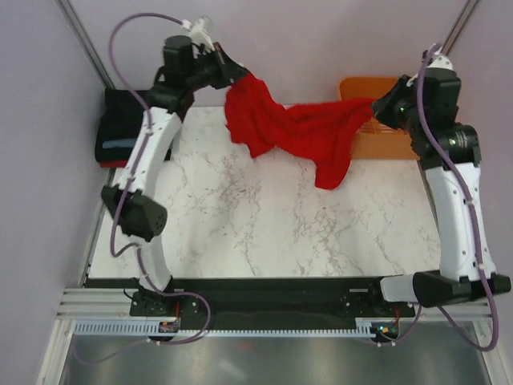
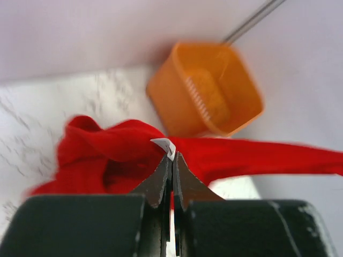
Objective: Fold and stack the t-shirts
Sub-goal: Flatten the tshirt out
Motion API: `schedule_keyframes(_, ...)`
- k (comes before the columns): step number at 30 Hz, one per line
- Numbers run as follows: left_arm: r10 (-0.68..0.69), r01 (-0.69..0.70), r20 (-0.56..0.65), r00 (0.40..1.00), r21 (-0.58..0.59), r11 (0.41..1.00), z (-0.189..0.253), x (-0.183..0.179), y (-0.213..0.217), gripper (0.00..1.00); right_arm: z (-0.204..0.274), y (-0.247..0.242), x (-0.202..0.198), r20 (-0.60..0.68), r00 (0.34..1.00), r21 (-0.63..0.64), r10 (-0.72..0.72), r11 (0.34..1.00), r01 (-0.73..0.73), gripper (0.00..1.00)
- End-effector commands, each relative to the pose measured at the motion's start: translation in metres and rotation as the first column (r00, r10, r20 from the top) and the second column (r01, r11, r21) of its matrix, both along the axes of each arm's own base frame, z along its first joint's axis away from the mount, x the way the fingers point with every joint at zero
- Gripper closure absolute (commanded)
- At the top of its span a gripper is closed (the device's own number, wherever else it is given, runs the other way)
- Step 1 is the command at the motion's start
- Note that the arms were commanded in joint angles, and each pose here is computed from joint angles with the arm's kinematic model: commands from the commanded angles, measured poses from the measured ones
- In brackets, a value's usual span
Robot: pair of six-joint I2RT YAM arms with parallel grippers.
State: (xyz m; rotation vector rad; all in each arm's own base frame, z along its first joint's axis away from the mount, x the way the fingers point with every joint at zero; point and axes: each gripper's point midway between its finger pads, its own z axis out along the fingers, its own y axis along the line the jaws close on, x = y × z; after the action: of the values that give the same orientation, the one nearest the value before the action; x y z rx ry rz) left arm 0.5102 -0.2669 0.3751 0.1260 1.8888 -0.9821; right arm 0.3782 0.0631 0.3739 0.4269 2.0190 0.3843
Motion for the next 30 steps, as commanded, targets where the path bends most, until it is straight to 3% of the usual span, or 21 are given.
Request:
schedule_keyframes(1,-0.085,0.077,0.274,0.958,0.039,0.996,0.098,-0.073,0.026,0.98,0.061,-0.034,-0.051,0.139,0.986,-0.092,-0.092,0.99,0.105,1.0)
schedule_keyframes(3,-0.048,0.033,0.284,0.958,0.057,0.998,0.09,-0.097,0.041,0.98,0.057,-0.04,-0.066,0.151,0.982,-0.095,-0.114,0.987,0.129,1.0)
schedule_keyframes(4,-0.026,0.005,0.396,0.918,0.055,0.998,0.12,-0.141,0.059,0.98,0.035,-0.044,-0.082,0.126,0.984,-0.103,-0.124,0.985,0.137,1.0)
schedule_keyframes(5,0.014,-0.043,0.336,0.942,0.08,0.996,0.06,-0.137,0.067,0.98,0.025,-0.046,-0.087,0.129,0.981,-0.095,-0.143,0.983,0.156,1.0)
schedule_keyframes(6,0.046,-0.078,0.34,0.939,0.083,0.993,0.045,-0.149,0.077,0.98,0.009,-0.048,-0.095,0.116,0.981,-0.091,-0.154,0.982,0.164,1.0)
schedule_keyframes(7,0.096,-0.126,0.41,0.907,0.046,0.991,0.06,-0.189,0.096,0.98,-0.024,-0.049,-0.106,0.086,0.984,-0.088,-0.159,0.982,0.166,1.0)
schedule_keyframes(8,0.161,-0.196,0.304,0.939,0.089,0.977,-0.009,-0.187,0.109,0.92,-0.043,-0.048,-0.112,0.06,0.984,-0.075,-0.166,0.983,0.17,1.0)
schedule_keyframes(9,0.196,-0.225,0.276,0.941,0.078,0.971,-0.026,-0.203,0.118,0.79,-0.051,-0.041,-0.123,0.068,0.987,-0.027,-0.143,0.989,0.145,1.0)
schedule_keyframes(10,0.224,-0.249,0.24,0.945,0.08,0.965,-0.046,-0.215,0.126,0.31,-0.089,-0.036,-0.124,0.0,0.992,-0.027,-0.125,0.992,0.124,1.0)
schedule_keyframes(12,0.315,-0.332,0.172,0.934,0.081,0.94,-0.093,-0.246,0.149,0.03,-0.117,-0.03,-0.132,-0.047,0.994,-0.001,-0.099,0.995,0.099,1.0)
schedule_keyframes(14,0.415,-0.413,0.012,0.91,0.13,0.901,-0.15,-0.268,0.169,0.0,-0.148,-0.021,-0.14,-0.106,0.992,0.033,-0.067,0.997,0.071,1.0)
schedule_keyframes(15,0.468,-0.465,-0.013,0.884,0.092,0.881,-0.153,-0.28,0.179,0.0,-0.156,-0.018,-0.143,-0.123,0.991,0.045,-0.054,0.997,0.06,1.0)
schedule_keyframes(17,0.565,-0.549,-0.081,0.821,0.157,0.821,-0.184,-0.294,0.201,0.0,-0.173,-0.014,-0.147,-0.157,0.987,0.063,-0.038,0.997,0.049,1.0)
schedule_keyframes(20,0.567,-0.563,-0.07,0.821,0.065,0.824,-0.17,-0.297,0.198,0.01,-0.185,-0.014,-0.15,-0.186,0.982,0.064,-0.042,0.996,0.055,1.0)
schedule_keyframes(22,0.569,-0.564,-0.093,0.817,0.078,0.822,-0.173,-0.292,0.196,0.05,-0.19,-0.014,-0.15,-0.204,0.978,0.061,-0.046,0.996,0.06,1.0)
schedule_keyframes(28,0.404,-0.363,-0.184,0.896,0.221,0.905,-0.206,-0.274,0.161,0.24,-0.219,-0.007,-0.152,-0.263,0.965,0.077,-0.004,0.997,0.025,1.0)
schedule_keyframes(30,0.363,-0.322,-0.165,0.917,0.231,0.918,-0.208,-0.266,0.154,0.24,-0.224,-0.004,-0.153,-0.268,0.964,0.087,0.009,0.996,0.014,1.0)
